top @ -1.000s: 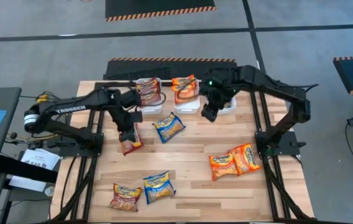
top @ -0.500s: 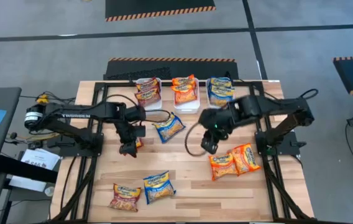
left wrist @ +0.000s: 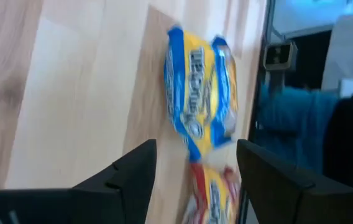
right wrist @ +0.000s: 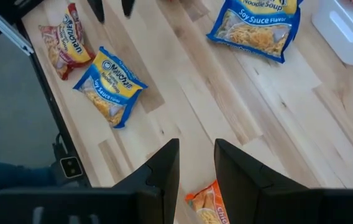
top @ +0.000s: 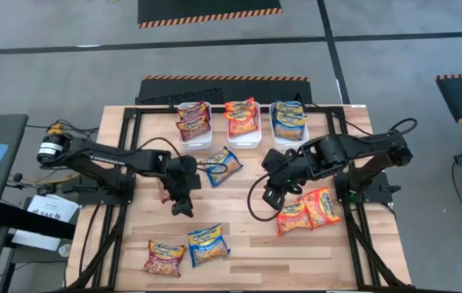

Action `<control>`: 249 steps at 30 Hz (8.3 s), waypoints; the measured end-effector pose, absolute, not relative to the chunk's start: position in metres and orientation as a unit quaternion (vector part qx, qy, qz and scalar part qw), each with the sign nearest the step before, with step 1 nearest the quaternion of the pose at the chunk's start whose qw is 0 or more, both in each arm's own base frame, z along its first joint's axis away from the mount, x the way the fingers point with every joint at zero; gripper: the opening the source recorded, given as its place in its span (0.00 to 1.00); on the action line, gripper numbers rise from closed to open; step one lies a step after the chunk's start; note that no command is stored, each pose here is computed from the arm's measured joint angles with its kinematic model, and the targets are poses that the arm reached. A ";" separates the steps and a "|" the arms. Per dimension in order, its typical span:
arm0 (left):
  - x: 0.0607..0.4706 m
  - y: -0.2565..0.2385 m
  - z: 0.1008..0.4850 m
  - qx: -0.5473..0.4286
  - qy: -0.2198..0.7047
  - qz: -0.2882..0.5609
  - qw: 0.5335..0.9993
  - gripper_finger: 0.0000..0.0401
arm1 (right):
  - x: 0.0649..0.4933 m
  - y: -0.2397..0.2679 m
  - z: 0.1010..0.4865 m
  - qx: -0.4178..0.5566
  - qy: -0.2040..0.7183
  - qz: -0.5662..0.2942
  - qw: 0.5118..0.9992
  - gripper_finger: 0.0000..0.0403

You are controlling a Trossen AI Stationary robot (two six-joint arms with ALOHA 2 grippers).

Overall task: Sort Maruchan noodles
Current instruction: Put the blue noodle pack into the right white bin

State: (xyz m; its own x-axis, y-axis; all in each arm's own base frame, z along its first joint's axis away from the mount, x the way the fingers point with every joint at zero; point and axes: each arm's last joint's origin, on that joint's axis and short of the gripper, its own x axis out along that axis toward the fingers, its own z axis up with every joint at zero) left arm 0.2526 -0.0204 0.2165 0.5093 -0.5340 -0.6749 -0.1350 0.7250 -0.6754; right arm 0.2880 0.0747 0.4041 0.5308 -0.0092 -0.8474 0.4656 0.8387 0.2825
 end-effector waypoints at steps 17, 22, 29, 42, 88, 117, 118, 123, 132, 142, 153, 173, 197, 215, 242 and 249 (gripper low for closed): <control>0.291 -0.071 0.144 -0.393 0.546 -0.116 0.731 0.52 | 0.291 0.075 0.406 0.228 0.451 -0.126 0.854 0.32; 0.298 -0.081 0.125 -0.416 0.558 -0.103 0.711 0.52 | 0.291 0.076 0.406 0.229 0.451 -0.123 0.854 0.32; 0.303 -0.096 0.119 -0.428 0.548 -0.127 0.707 0.52 | 0.290 0.081 0.406 0.224 0.454 -0.114 0.855 0.32; 0.303 -0.111 0.120 -0.427 0.536 -0.140 0.715 0.12 | 0.290 0.081 0.406 0.226 0.452 -0.115 0.855 0.32; 0.284 -0.042 0.207 -0.257 0.467 -0.228 0.815 0.00 | 0.328 0.098 0.335 0.195 0.391 -0.030 0.899 0.56; 0.295 -0.029 0.214 -0.268 0.411 -0.190 0.851 0.00 | 0.365 0.068 0.228 0.094 0.299 0.028 0.949 0.55; 0.296 -0.028 0.214 -0.268 0.408 -0.190 0.852 0.00 | 0.364 0.067 0.225 0.097 0.310 0.028 0.945 0.55; 0.296 -0.028 0.215 -0.269 0.405 -0.187 0.854 0.00 | 0.375 0.065 0.215 0.109 0.305 0.050 0.945 0.55; 0.296 -0.027 0.214 -0.274 0.407 -0.174 0.854 0.00 | 0.393 0.068 0.193 0.118 0.330 0.110 0.930 0.55; 0.297 -0.027 0.215 -0.268 0.402 -0.169 0.859 0.00 | 0.395 0.067 0.186 0.131 0.350 0.106 0.921 0.46; 0.300 -0.020 0.217 -0.268 0.381 -0.159 0.871 0.00 | 0.394 0.064 0.184 0.186 0.371 0.083 0.906 0.05; 0.289 0.034 0.278 -0.256 0.265 -0.194 0.909 0.00 | 0.384 0.067 0.214 0.174 0.497 0.013 0.850 0.02; 0.246 0.106 0.335 -0.150 0.135 0.035 0.979 0.00 | 0.224 -0.133 0.337 -0.030 0.559 -0.168 0.812 0.02; 0.233 0.134 0.335 -0.158 0.124 0.138 0.970 0.00 | 0.209 -0.203 0.289 -0.003 0.674 -0.142 0.725 0.02; 0.232 0.133 0.332 -0.167 0.138 0.145 0.966 0.00 | 0.233 -0.231 0.230 -0.021 0.751 -0.161 0.640 0.29; 0.232 0.133 0.331 -0.168 0.141 0.144 0.965 0.00 | 0.233 -0.228 0.231 -0.031 0.763 -0.164 0.624 0.49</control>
